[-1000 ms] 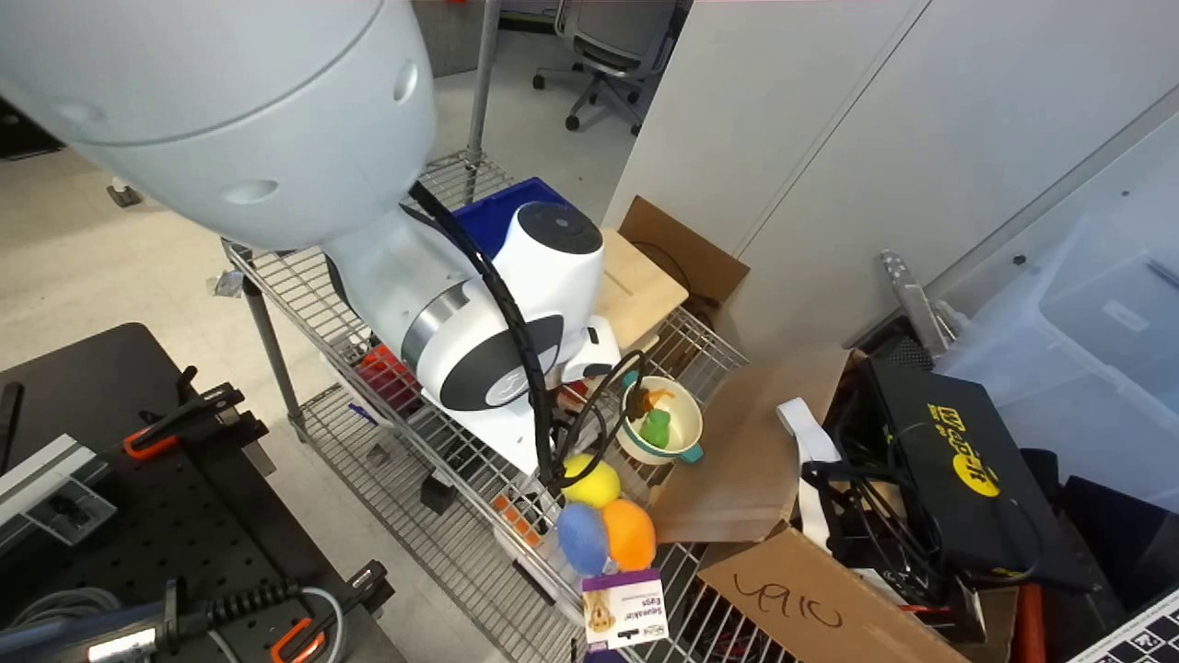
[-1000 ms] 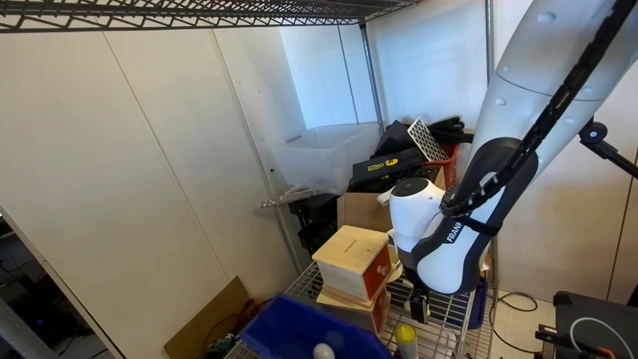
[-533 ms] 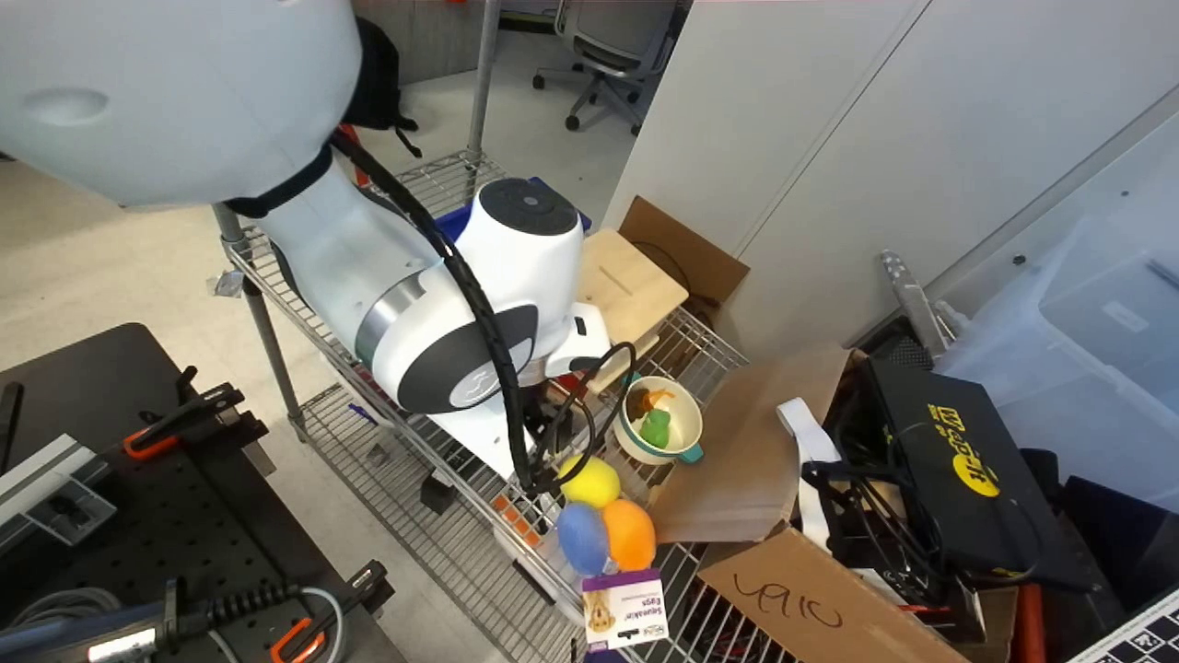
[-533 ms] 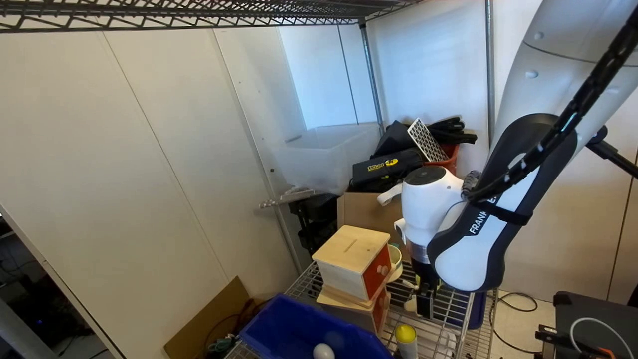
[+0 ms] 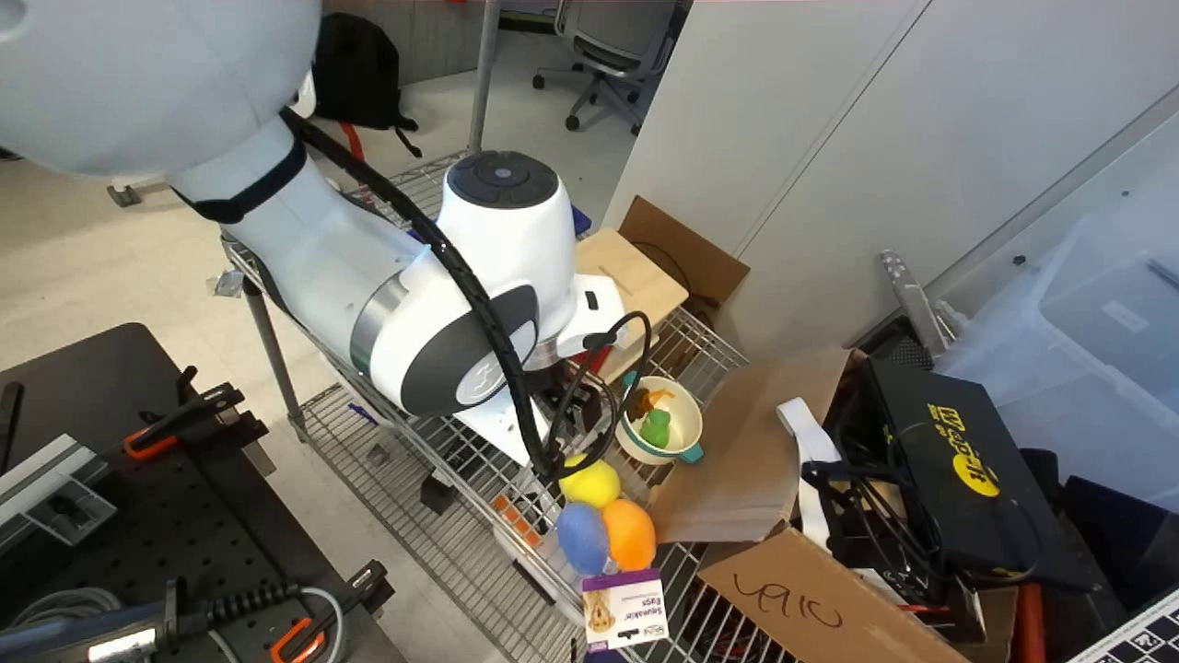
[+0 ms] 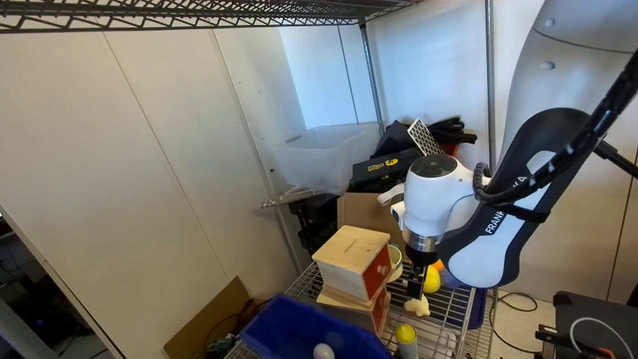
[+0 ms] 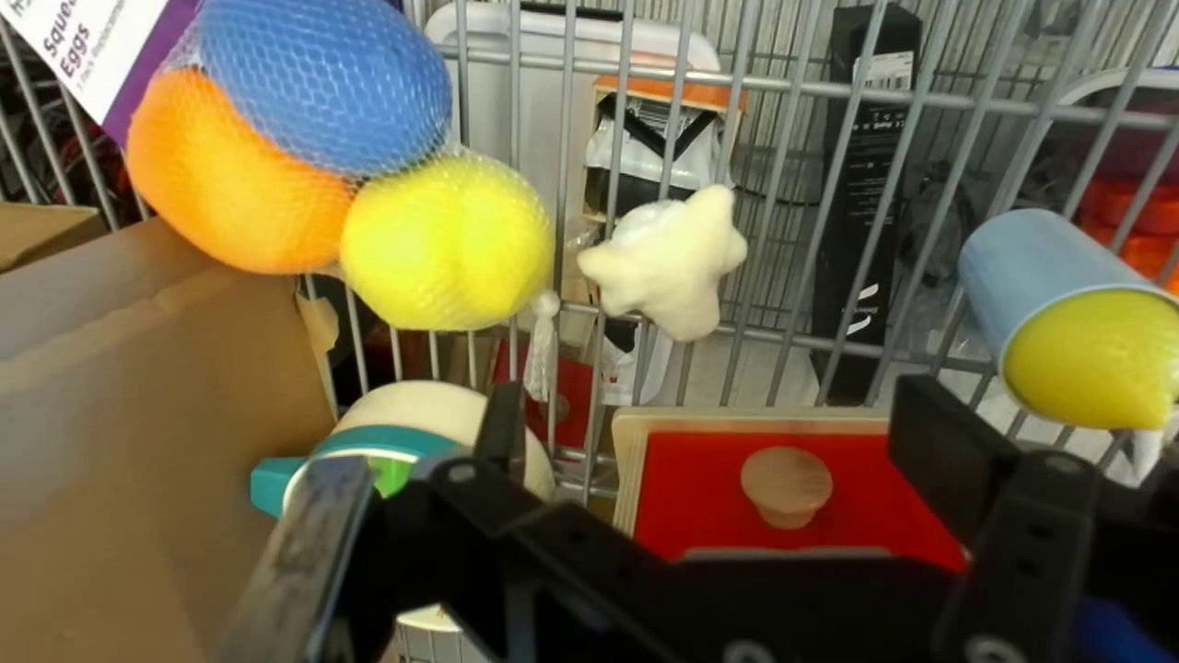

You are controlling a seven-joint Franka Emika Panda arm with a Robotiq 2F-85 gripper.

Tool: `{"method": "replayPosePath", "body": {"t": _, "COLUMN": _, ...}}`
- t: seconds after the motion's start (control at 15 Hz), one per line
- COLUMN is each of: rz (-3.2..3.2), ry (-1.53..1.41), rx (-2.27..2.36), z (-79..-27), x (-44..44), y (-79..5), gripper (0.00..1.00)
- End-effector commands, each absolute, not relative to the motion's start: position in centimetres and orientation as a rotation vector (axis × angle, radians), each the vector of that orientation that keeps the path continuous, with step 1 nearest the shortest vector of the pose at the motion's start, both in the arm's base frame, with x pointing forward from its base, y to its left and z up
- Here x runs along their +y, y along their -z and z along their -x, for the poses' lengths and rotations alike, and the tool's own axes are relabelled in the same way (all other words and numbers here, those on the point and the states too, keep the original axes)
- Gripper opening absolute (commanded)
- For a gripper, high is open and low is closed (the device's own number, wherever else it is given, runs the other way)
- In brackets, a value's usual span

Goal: Remove the white object from the tray, put it on the shelf, and then put it in the bowl

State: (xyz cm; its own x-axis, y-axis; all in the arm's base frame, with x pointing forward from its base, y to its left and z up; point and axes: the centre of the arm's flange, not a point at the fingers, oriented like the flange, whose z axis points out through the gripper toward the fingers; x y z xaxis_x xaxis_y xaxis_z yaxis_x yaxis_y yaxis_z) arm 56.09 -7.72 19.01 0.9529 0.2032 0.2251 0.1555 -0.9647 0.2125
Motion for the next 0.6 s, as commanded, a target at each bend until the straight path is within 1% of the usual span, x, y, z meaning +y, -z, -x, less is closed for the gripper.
{"method": "replayPosePath", "body": {"t": 0.0, "rz": -2.875, "ry": -0.456, "rx": 0.274, "z": -55.8, "x": -7.0, "y": -20.2, "gripper": 1.00}}
{"method": "replayPosePath", "body": {"t": 0.53, "rz": -2.879, "ry": -0.489, "rx": 0.249, "z": -57.4, "x": -7.0, "y": -20.6, "gripper": 1.00}}
